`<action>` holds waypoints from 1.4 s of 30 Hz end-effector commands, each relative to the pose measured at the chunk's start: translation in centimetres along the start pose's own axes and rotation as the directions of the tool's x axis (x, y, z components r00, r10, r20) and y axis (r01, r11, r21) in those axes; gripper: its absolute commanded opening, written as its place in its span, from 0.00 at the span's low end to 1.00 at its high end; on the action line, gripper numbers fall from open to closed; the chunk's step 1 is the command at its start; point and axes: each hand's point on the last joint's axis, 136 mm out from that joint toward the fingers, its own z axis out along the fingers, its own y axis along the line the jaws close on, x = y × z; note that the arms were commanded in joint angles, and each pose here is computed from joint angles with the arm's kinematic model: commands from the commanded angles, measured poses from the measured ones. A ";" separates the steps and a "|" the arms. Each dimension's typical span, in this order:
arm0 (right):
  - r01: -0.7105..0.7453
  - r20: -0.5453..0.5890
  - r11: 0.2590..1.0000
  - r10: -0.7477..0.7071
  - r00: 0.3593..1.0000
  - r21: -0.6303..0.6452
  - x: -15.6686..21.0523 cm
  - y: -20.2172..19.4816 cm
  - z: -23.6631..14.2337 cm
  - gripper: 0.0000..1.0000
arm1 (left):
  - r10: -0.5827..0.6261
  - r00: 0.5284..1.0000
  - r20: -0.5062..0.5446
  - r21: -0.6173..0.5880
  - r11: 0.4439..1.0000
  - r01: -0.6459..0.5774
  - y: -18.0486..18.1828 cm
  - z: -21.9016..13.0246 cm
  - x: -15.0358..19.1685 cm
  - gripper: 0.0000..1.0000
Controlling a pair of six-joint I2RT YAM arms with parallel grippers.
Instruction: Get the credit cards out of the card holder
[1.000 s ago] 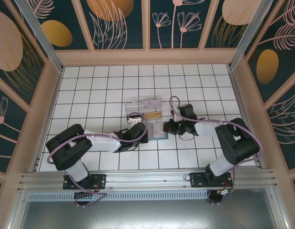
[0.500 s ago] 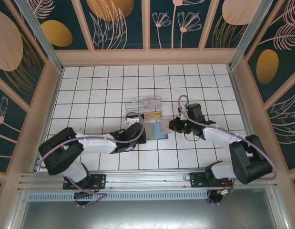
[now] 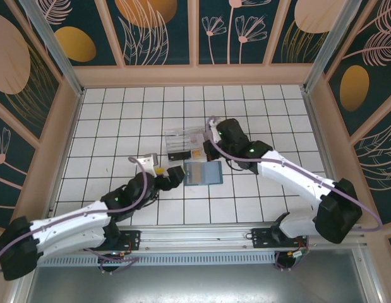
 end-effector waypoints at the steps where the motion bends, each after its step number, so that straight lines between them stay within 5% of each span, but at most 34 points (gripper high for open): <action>1: 0.307 -0.108 0.928 -0.290 0.951 0.209 0.3 -1.4 0.6 0.00 | -0.011 0.997 0.079 -0.012 1.000 0.012 1.5 -1.4 -1.1 0.99; 7: 0.710 -0.263 0.627 -0.661 0.703 0.322 0.6 -0.1 2.5 0.00 | -0.032 0.990 0.134 0.018 0.999 0.030 3.2 -3.5 -1.2 0.99; 20: 0.934 -0.416 0.176 -0.859 0.300 0.310 0.9 -0.9 3.3 0.00 | -0.058 0.982 0.177 0.070 0.996 0.046 4.5 -5.2 -1.1 0.99; 29: 0.958 -0.403 0.112 -0.890 0.216 0.265 0.1 -1.7 3.9 0.00 | -0.056 0.984 0.171 0.064 0.997 0.046 4.7 -5.1 -0.9 0.99; 42: 0.951 -0.372 0.175 -0.890 0.264 0.256 0.1 -2.3 5.7 0.00 | -0.054 0.986 0.160 0.049 0.998 0.047 5.1 -5.1 -0.6 0.99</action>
